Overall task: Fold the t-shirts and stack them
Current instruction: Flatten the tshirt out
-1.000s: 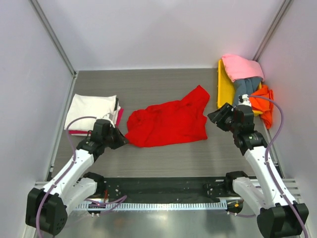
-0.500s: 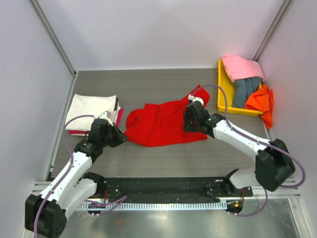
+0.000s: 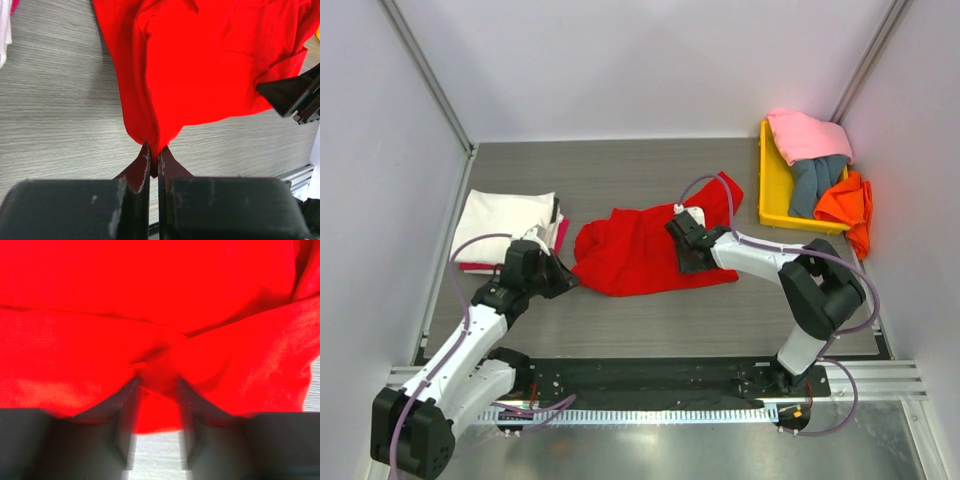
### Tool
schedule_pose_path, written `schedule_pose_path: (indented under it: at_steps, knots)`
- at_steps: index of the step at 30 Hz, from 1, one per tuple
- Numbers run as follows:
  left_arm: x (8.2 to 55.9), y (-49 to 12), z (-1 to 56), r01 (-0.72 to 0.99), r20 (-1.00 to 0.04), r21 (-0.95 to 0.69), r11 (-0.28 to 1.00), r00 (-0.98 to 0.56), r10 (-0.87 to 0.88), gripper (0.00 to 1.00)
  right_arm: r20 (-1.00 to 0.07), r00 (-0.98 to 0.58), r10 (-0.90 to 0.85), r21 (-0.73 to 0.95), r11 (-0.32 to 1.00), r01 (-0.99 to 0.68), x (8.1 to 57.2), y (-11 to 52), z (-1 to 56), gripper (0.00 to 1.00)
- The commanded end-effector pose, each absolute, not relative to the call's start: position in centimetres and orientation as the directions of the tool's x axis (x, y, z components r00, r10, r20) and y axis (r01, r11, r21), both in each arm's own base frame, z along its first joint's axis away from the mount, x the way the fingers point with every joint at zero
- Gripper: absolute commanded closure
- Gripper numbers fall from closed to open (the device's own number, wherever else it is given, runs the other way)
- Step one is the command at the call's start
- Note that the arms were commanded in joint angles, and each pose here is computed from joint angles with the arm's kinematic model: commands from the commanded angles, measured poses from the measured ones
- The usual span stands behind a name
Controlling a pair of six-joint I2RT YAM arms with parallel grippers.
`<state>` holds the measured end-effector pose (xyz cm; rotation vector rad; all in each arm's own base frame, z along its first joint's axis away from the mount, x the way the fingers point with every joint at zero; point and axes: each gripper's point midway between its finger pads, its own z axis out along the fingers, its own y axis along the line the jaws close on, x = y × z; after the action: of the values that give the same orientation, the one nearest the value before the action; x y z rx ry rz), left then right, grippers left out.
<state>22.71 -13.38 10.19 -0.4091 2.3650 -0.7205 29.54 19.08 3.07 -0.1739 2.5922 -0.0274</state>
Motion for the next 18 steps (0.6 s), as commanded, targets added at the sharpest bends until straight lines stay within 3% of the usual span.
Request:
schedule_pose_path:
  at_steps: [1, 4, 13, 17, 18]
  knots:
    - [23.1, -13.9, 10.5, -0.064, -0.493, -0.597, 0.799, -0.757, -0.429, 1.00, -0.579, -0.808, -0.108, -0.065, 0.994, -0.086, 31.9, 19.8, 4.1, 0.64]
    - [23.0, -13.9, 10.3, -0.067, -0.487, -0.596, 0.800, -0.762, -0.427, 1.00, -0.608, -0.789, -0.085, -0.098, 0.995, -0.032, 32.3, 18.6, 4.9, 0.86]
    - [22.9, -13.3, 8.1, -0.112, -0.465, -0.558, 0.822, -0.779, -0.421, 1.00, -0.737, -0.655, 0.166, 0.119, 0.986, 0.116, 31.2, 13.5, 12.5, 0.94]
    - [23.1, -12.2, 7.3, -0.183, -0.462, -0.524, 0.832, -0.760, -0.458, 1.00, -0.722, -0.587, 0.367, 0.220, 0.926, 0.307, 29.5, 7.1, 12.4, 0.99]
    - [23.0, -12.0, 7.1, -0.198, -0.459, -0.518, 0.832, -0.756, -0.466, 1.00, -0.747, -0.500, 0.438, 0.256, 0.884, 0.391, 29.2, 4.3, 13.7, 0.99]
